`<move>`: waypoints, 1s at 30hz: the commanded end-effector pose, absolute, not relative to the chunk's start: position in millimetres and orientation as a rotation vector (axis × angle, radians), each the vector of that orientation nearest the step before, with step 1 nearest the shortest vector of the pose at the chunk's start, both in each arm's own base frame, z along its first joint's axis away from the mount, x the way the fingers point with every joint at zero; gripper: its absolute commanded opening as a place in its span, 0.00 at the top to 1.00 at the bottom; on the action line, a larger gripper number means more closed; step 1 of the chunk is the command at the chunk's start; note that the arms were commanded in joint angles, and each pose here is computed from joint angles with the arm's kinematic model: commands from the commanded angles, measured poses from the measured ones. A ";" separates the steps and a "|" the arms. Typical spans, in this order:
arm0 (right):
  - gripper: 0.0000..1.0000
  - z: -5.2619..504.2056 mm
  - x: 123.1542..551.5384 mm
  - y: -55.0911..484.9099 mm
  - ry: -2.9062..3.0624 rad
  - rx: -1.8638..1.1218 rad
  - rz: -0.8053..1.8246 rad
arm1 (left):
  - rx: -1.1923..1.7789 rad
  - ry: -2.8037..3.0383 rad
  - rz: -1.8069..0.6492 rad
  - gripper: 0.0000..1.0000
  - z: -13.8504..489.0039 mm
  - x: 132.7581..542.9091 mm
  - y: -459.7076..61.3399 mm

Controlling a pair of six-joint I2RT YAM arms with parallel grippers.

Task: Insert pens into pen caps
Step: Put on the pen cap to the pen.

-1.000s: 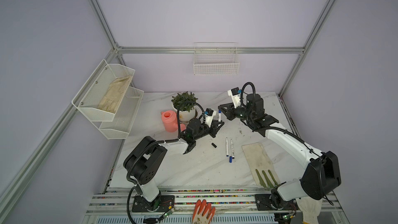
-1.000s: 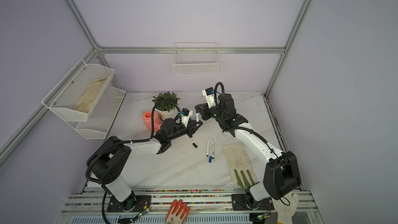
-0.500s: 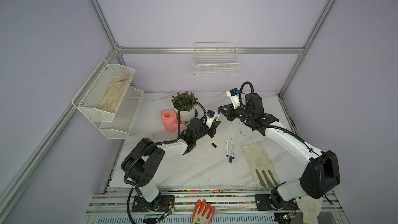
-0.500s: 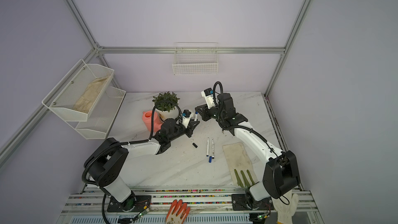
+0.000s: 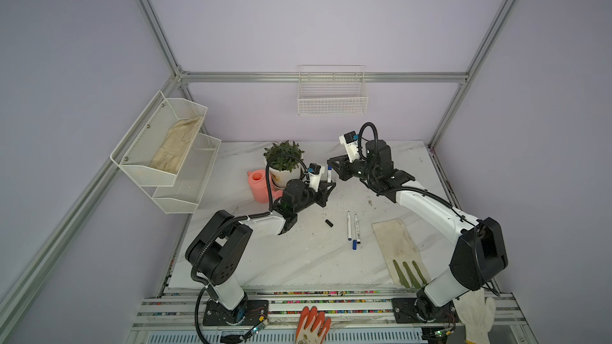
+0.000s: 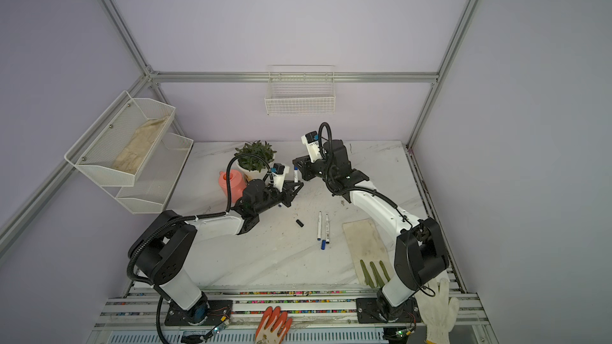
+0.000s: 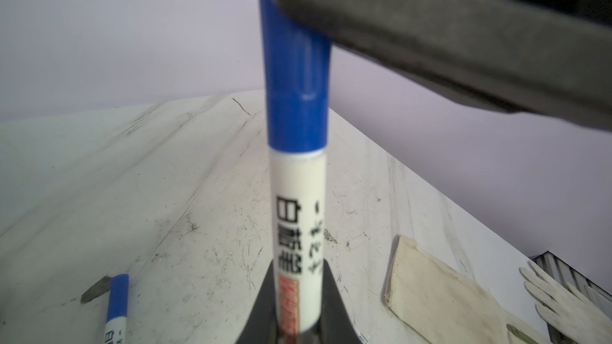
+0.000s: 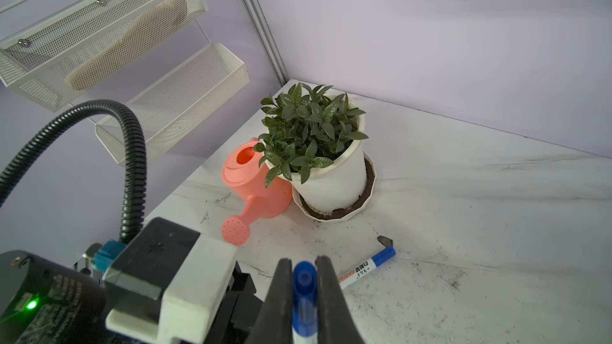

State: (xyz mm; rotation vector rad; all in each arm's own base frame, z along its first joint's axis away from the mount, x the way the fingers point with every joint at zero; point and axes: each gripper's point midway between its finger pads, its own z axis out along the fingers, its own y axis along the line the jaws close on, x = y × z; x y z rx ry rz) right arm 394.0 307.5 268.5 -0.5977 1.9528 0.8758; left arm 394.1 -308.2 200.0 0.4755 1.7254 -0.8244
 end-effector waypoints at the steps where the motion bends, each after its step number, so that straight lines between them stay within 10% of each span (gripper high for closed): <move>1: 1.00 109.2 313.0 271.5 2.641 -0.628 0.796 | 0.233 1.099 -0.616 1.00 405.6 406.9 -234.4; 20: 1.00 99.8 314.1 261.1 2.710 -0.626 0.750 | 0.190 1.080 -0.571 1.00 409.6 408.7 -213.9; 30: 1.00 185.3 343.2 288.6 2.381 -0.635 0.890 | 0.450 1.264 -0.650 1.00 316.3 367.5 -280.1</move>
